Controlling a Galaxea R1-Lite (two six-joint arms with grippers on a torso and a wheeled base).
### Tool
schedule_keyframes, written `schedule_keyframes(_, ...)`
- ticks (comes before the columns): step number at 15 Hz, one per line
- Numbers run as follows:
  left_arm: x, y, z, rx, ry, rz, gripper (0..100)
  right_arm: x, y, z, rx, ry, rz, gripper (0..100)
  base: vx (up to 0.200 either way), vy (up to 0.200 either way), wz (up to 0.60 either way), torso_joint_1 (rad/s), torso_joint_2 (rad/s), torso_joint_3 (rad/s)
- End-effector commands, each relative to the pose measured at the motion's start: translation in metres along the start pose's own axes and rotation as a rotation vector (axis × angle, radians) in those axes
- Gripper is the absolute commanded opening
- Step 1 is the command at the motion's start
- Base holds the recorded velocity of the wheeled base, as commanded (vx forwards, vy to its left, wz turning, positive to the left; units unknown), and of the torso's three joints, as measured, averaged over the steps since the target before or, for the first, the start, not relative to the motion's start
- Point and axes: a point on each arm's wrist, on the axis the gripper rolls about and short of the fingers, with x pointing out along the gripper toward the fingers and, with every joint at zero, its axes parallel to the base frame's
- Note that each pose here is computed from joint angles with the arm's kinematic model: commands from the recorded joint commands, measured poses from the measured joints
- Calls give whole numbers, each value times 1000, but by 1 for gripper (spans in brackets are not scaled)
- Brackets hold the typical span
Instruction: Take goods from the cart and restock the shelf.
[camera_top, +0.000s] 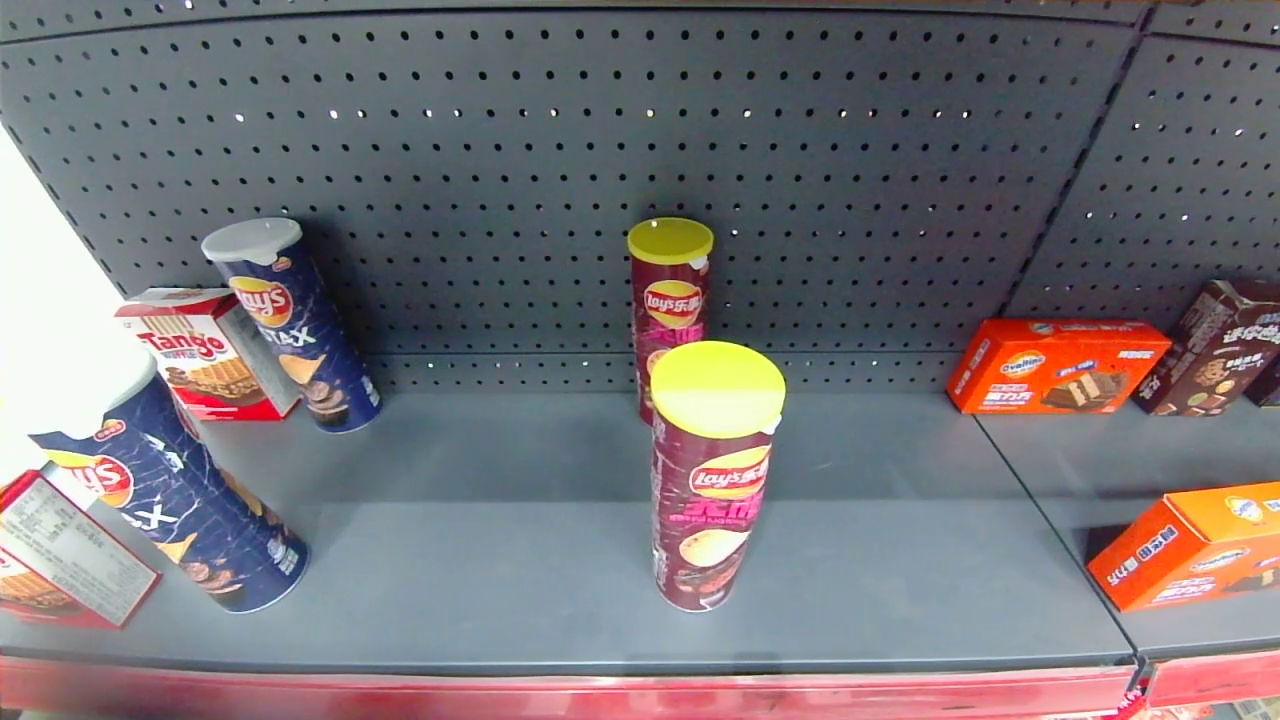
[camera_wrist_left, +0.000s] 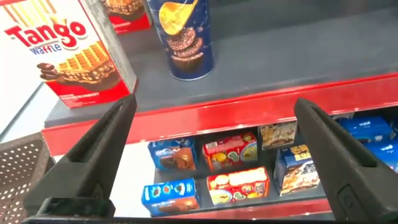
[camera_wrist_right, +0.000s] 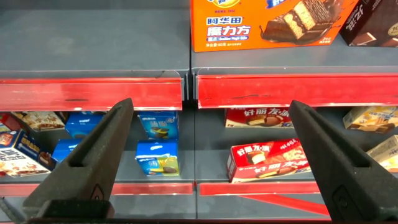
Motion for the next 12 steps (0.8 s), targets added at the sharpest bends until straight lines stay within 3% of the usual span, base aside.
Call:
schedule_keyframes(1, 0, 0, 0, 0, -4, 2, 100, 0, 0, 0, 0, 1, 0, 100, 0, 0, 0, 0, 0, 0)
schedule_keyframes(4, 0, 0, 0, 4, -1, 12, 100, 0, 0, 0, 0, 1, 0, 100, 0, 0, 0, 0, 0, 0)
schedule_keyframes(6, -1, 3, -1, 1, 18, 138, 100, 0, 0, 0, 0, 1, 0, 100, 0, 0, 0, 0, 0, 0)
schedule_keyframes(7, -1, 2, -2, -45, 23, 97, 100, 0, 0, 0, 0, 1, 0, 100, 0, 0, 0, 0, 0, 0)
schedule_keyframes(8, -1, 0, -8, -109, 83, 51, 100, 0, 0, 0, 0, 1, 0, 100, 0, 0, 0, 0, 0, 0)
schedule_keyframes(12, -1, 0, -6, -121, 65, 49, 100, 0, 0, 0, -1, 3, 6, 100, 0, 0, 0, 0, 0, 0)
